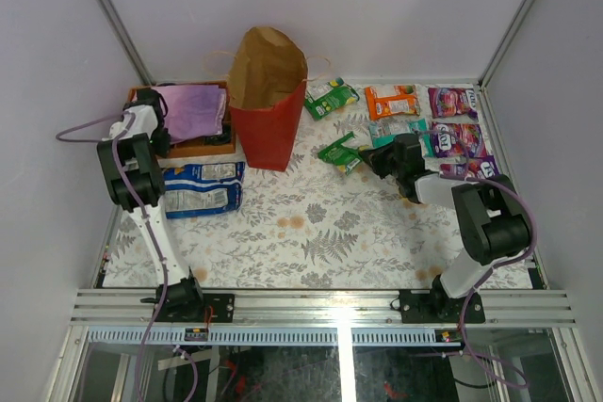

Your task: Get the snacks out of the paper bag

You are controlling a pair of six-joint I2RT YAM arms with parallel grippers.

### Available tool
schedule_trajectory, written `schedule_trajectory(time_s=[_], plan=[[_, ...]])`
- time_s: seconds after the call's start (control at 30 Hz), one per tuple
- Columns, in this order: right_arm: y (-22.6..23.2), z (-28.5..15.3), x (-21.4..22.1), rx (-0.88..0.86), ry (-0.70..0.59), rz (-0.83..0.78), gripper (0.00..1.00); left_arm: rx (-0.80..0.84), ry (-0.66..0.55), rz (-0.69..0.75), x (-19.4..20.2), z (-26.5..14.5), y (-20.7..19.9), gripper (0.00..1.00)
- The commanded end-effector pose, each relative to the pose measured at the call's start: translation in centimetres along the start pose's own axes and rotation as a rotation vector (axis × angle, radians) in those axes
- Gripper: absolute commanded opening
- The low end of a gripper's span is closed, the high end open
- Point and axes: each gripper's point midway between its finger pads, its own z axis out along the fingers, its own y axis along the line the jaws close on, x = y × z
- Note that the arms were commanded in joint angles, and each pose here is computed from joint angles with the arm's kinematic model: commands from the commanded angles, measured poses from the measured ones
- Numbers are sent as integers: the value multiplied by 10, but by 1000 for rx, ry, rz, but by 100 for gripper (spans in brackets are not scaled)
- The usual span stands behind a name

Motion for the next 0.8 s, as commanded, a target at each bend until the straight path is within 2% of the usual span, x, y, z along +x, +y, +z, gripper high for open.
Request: schedule_trajectory(time_s=[0.0,0.13,0.17,0.2,0.23,0.27,0.33,0.37,0.4,0.5,0.6,0.7,0.77], plan=[[46,5,-28,-104,-142,73,0,162,-22,-130,-33,-19,-39,0],[47,18,-24,-96,-120,90,0,200,2,-102,-40,-20,-45,0],[49,20,-23,-98,-112,73,0,230,18,-80,-39,-23,-50,3],[54,23,-17,-110,-76,38,0,266,27,-51,-38,-27,-55,10],[62,26,-13,-131,-38,-4,0,304,31,-25,-37,-32,-60,22],[73,28,-9,-154,2,-50,0,333,32,-7,-37,-35,-61,44],[89,34,1,-189,101,-153,0,387,33,15,-37,-45,-63,79],[93,36,7,-190,158,-198,0,408,35,28,-37,-50,-64,93],[98,37,11,-193,210,-243,0,421,40,50,-36,-55,-64,99],[100,36,15,-173,313,-379,0,438,60,97,-34,-67,-62,100],[89,26,10,-79,383,-532,0,450,45,153,-36,-85,-60,100],[79,19,11,-40,508,-673,0,530,24,238,-36,-113,-71,100],[72,20,12,-27,593,-710,0,586,-3,305,-39,-132,-81,100]])
